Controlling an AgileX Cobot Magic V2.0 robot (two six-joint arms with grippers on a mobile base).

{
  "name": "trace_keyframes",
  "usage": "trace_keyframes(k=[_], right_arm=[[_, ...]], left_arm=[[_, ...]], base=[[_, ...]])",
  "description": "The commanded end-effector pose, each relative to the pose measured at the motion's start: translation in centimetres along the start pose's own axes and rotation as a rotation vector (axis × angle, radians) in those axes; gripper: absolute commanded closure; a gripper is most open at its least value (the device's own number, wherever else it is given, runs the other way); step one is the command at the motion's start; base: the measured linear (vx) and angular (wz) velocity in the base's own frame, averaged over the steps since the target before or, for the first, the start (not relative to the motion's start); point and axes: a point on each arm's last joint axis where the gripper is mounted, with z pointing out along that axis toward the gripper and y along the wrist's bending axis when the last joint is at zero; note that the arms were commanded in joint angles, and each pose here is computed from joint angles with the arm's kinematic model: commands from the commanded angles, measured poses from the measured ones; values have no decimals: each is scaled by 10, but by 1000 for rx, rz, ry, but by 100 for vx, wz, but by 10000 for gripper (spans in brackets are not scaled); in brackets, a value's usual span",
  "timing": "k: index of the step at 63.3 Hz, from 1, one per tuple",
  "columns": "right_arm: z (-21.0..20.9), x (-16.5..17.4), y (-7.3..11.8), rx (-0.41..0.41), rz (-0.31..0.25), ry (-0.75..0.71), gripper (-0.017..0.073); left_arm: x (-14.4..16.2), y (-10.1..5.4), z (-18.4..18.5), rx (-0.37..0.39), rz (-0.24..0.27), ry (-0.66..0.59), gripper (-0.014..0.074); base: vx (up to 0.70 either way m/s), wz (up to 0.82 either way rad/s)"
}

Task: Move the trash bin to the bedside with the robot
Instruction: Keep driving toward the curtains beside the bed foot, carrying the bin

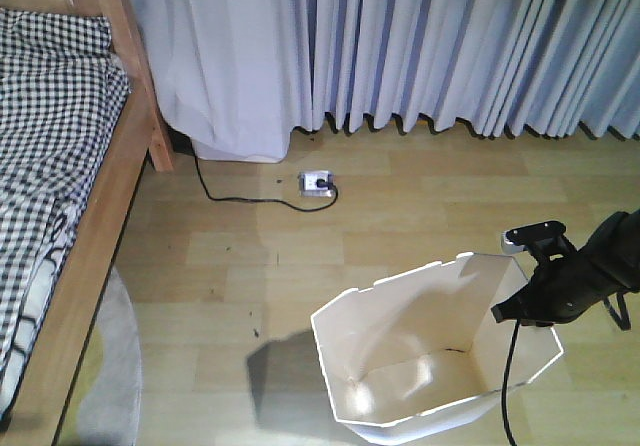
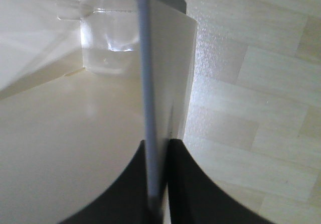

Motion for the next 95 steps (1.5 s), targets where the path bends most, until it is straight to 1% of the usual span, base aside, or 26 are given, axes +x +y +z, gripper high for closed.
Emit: trace_keyframes(k=[1, 58, 95], right_arm=[[-21, -14, -2, 3, 21, -67, 562], [-21, -14, -2, 3, 20, -67, 562], [-21, -14, -2, 3, 20, -67, 562]], left_arm=[[2, 0, 1, 6, -18, -53, 599], [2, 0, 1, 6, -18, -53, 599], [2, 0, 1, 6, -18, -53, 599]], base=[[31, 1], [27, 0], [18, 1]])
